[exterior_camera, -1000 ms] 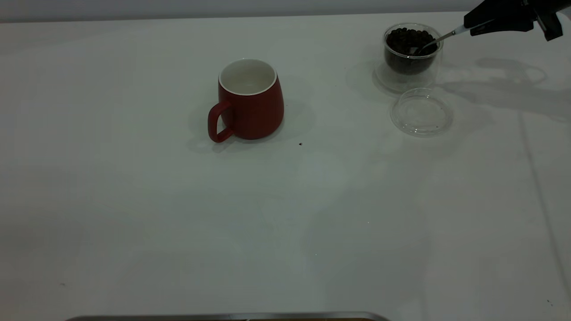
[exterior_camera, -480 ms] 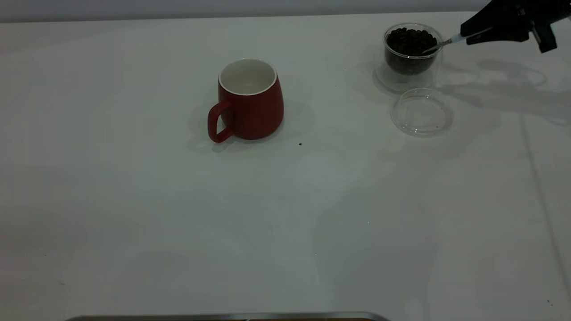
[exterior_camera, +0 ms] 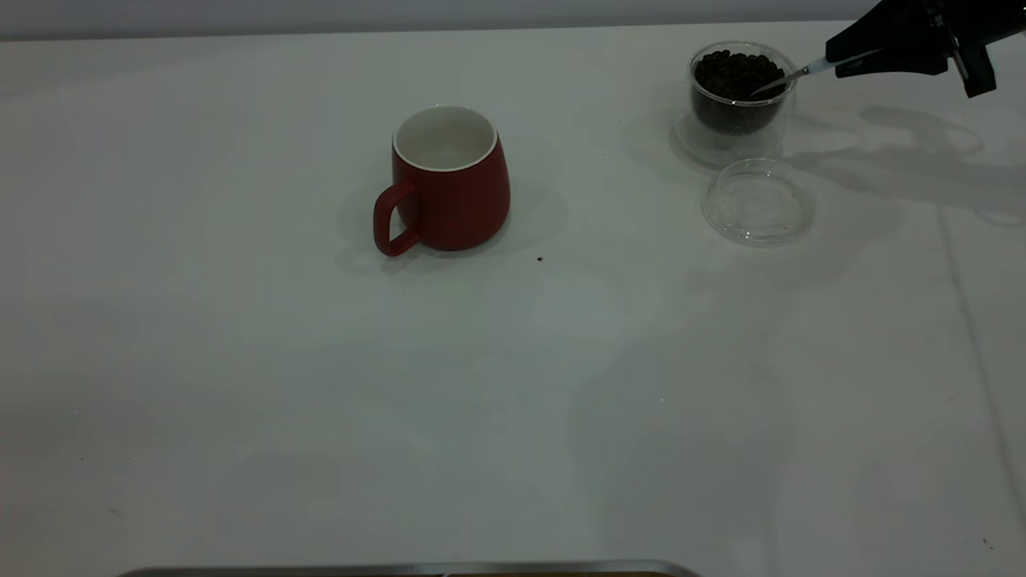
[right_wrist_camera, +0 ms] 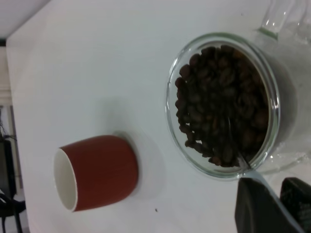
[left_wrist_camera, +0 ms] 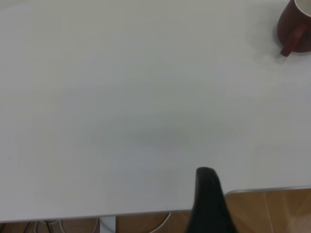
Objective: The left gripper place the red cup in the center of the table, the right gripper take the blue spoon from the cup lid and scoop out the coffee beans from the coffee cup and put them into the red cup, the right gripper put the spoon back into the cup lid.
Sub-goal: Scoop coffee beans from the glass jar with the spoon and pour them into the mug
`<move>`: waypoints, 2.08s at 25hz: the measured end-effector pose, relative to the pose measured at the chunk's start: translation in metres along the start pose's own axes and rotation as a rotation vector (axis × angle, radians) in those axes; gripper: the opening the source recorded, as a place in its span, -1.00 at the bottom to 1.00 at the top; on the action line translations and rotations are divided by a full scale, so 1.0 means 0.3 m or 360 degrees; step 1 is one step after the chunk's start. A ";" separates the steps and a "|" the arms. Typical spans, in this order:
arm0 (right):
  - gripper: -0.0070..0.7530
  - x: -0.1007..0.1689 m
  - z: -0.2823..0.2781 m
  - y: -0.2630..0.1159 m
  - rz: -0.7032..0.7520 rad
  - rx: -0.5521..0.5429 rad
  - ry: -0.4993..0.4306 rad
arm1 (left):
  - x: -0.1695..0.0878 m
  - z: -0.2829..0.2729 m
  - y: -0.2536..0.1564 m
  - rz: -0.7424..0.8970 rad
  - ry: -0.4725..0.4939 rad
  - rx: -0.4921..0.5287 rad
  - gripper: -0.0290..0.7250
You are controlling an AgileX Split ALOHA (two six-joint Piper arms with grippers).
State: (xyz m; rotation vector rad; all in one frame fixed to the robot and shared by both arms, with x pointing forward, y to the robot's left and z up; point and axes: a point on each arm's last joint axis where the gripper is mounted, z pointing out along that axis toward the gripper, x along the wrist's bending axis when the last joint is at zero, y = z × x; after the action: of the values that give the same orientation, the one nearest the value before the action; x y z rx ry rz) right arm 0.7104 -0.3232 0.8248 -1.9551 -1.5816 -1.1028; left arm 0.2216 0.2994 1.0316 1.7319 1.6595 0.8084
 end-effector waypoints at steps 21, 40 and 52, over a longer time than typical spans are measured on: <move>-0.71 -0.030 -0.065 0.013 0.0050 -0.0036 0.0118 | 0.000 0.000 0.000 0.0002 0.0000 0.0000 0.63; -0.71 -0.049 -0.137 0.029 0.0093 -0.0112 0.0302 | 0.000 0.000 0.000 0.0004 0.0000 0.0000 0.63; -0.71 -0.065 -0.167 0.042 0.0102 -0.0179 0.0333 | 0.000 0.000 0.000 0.0004 0.0000 0.0000 0.63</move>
State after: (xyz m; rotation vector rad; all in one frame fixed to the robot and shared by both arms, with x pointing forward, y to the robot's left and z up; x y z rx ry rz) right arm 0.7048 -0.3750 0.8425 -1.8755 -1.3655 -1.3472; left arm 0.2216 0.2994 1.0316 1.7346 1.6574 0.8096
